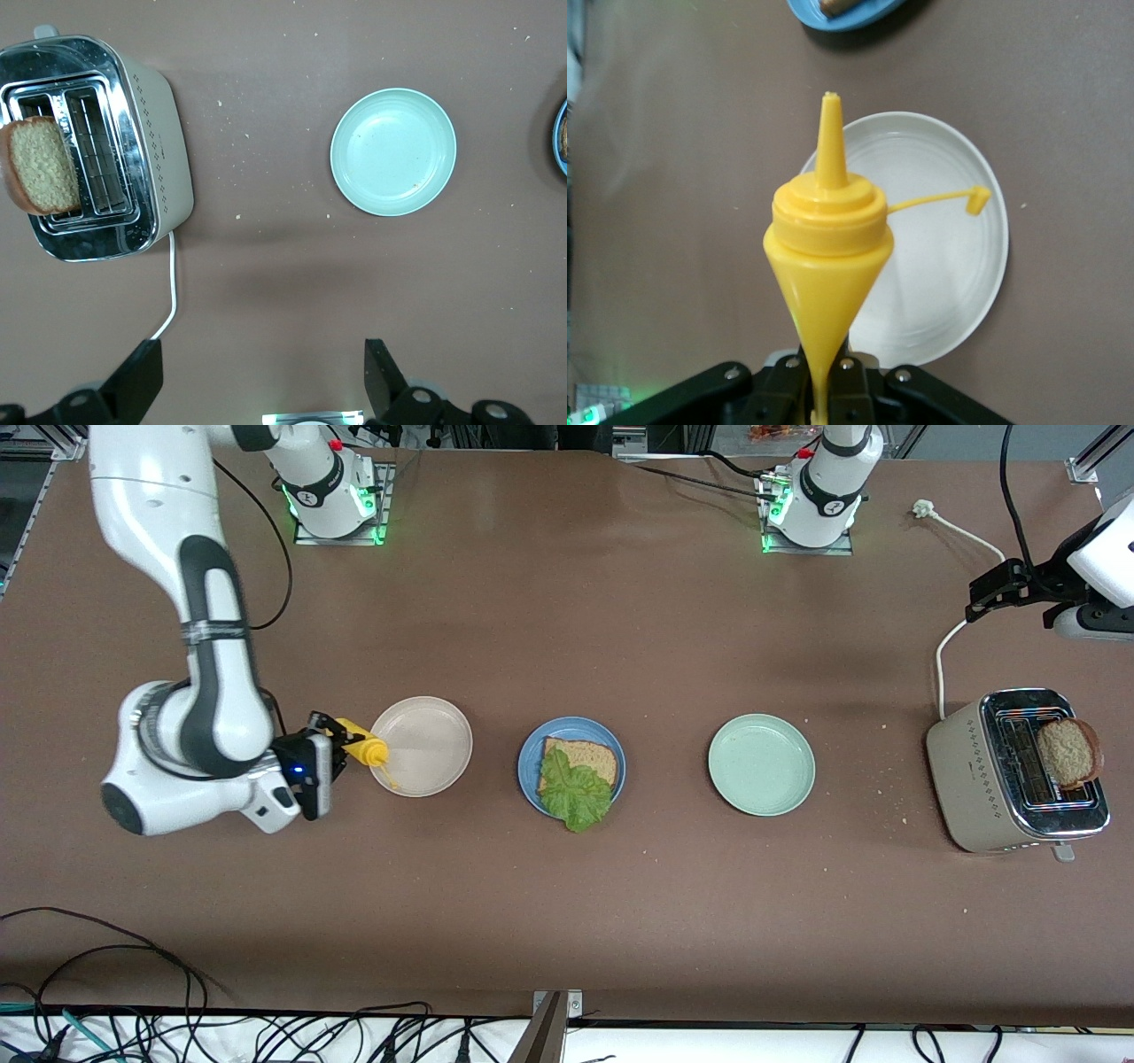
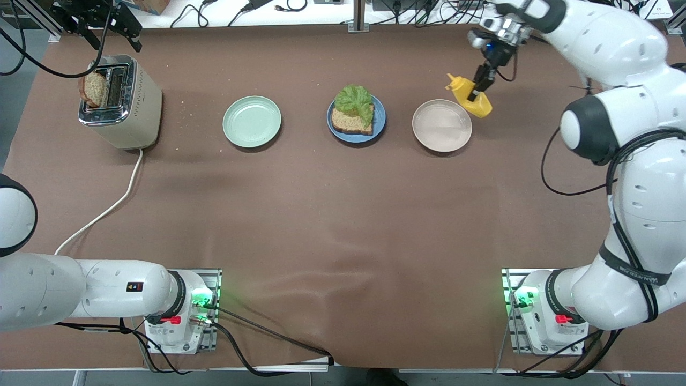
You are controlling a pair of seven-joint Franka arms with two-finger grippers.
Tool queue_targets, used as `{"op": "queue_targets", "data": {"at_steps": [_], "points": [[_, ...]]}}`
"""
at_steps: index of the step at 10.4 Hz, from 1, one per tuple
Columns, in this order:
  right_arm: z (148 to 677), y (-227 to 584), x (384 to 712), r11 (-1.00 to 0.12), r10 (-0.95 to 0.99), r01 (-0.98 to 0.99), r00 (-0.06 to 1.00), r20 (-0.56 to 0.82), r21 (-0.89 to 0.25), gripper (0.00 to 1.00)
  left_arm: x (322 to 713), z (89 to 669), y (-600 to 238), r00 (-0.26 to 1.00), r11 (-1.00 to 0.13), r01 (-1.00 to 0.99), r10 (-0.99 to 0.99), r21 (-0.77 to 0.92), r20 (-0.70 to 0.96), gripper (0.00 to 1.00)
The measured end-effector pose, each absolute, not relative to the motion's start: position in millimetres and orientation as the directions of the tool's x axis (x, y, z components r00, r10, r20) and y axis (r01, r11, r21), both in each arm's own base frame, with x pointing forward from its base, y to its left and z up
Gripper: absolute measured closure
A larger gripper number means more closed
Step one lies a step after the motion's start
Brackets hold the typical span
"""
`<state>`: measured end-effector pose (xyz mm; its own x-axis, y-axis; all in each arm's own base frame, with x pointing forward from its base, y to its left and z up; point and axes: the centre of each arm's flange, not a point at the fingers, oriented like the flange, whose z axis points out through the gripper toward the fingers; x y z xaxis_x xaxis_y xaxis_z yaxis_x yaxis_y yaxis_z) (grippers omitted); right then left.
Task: Make sandwich in blue plate with both arms
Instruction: 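Lift the yellow bottle and move it over the blue plate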
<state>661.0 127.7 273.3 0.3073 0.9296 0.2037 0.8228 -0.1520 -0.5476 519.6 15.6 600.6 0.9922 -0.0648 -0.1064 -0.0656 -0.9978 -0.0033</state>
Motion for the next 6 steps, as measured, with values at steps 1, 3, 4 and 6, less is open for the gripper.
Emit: {"op": "queue_targets", "data": {"at_steps": [1,3,4,6], "points": [[283,160,662,-0.171,0.956,0.85,0.265,0.124,-0.498,0.94,520,601,15,0.992,-0.998,-0.066,-0.065,-0.003,-0.106,0.0],[296,223,655,-0.208,0.977,0.894,0.213,-0.033,-0.397,0.94,520,600,15,0.992,-0.998,-0.066,-0.065,-0.003,-0.107,0.0],[301,248,651,-0.207,0.977,0.921,0.179,-0.111,-0.33,0.93,520,600,15,0.992,-0.998,-0.066,-0.065,-0.003,-0.107,0.0],[310,310,633,-0.172,0.957,0.969,0.121,-0.263,-0.18,0.93,523,603,15,0.993,-0.998,-0.068,-0.067,-0.005,-0.098,0.0]]}}
